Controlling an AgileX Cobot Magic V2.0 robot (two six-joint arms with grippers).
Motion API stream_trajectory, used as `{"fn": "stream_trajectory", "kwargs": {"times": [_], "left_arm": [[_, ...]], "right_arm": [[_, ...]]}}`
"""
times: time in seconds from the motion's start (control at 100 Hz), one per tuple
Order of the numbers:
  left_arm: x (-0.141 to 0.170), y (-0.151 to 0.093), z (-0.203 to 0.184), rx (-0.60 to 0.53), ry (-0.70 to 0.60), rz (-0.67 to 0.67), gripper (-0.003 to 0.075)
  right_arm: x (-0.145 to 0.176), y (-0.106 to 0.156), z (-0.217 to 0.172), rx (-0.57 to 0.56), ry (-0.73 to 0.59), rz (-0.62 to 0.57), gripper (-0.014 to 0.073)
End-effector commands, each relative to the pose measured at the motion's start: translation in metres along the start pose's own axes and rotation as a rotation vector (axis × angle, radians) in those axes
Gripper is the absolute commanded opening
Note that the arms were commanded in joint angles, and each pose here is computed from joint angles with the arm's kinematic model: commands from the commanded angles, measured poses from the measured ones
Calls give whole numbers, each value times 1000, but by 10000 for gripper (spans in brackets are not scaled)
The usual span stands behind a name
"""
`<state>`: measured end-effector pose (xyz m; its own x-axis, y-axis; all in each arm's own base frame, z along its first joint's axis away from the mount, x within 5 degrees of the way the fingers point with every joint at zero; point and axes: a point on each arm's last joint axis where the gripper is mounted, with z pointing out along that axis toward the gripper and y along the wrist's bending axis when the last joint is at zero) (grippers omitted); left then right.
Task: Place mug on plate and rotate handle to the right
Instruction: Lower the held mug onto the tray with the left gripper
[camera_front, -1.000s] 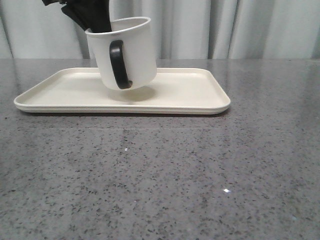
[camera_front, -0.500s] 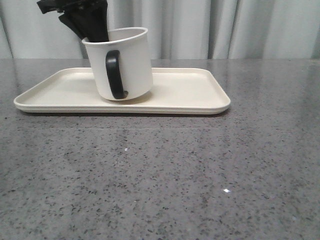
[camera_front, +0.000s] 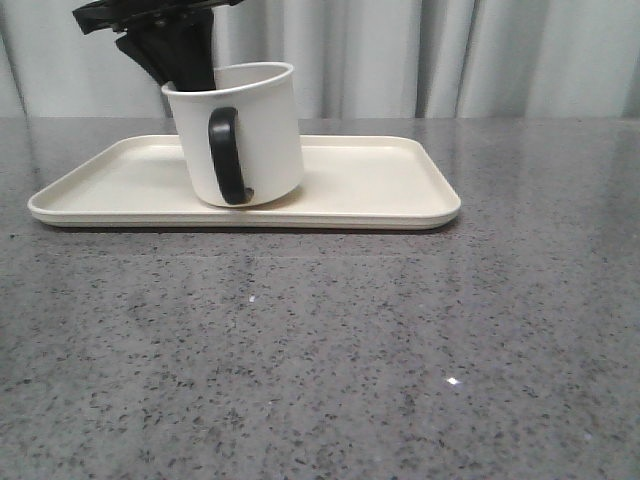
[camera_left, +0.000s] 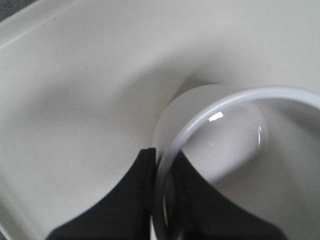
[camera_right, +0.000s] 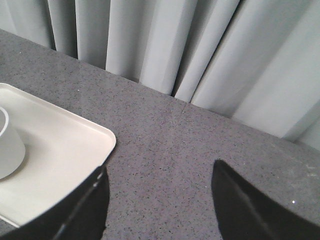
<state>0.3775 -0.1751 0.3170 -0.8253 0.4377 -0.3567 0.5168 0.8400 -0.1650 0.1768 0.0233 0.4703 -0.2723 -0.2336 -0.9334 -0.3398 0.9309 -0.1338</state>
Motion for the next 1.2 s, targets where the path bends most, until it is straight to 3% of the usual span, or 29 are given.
{"fn": "stream_trajectory", "kwargs": {"times": [0.0,1.19], "left_arm": [[0,-12,-29,15,-64,23,-20],[0,-14,-29,43,-68,15,-18]], "right_arm": [[-13,-1,-8,30,-87,-10,458],[-13,-1,-8,31,-88,-10,458]]}}
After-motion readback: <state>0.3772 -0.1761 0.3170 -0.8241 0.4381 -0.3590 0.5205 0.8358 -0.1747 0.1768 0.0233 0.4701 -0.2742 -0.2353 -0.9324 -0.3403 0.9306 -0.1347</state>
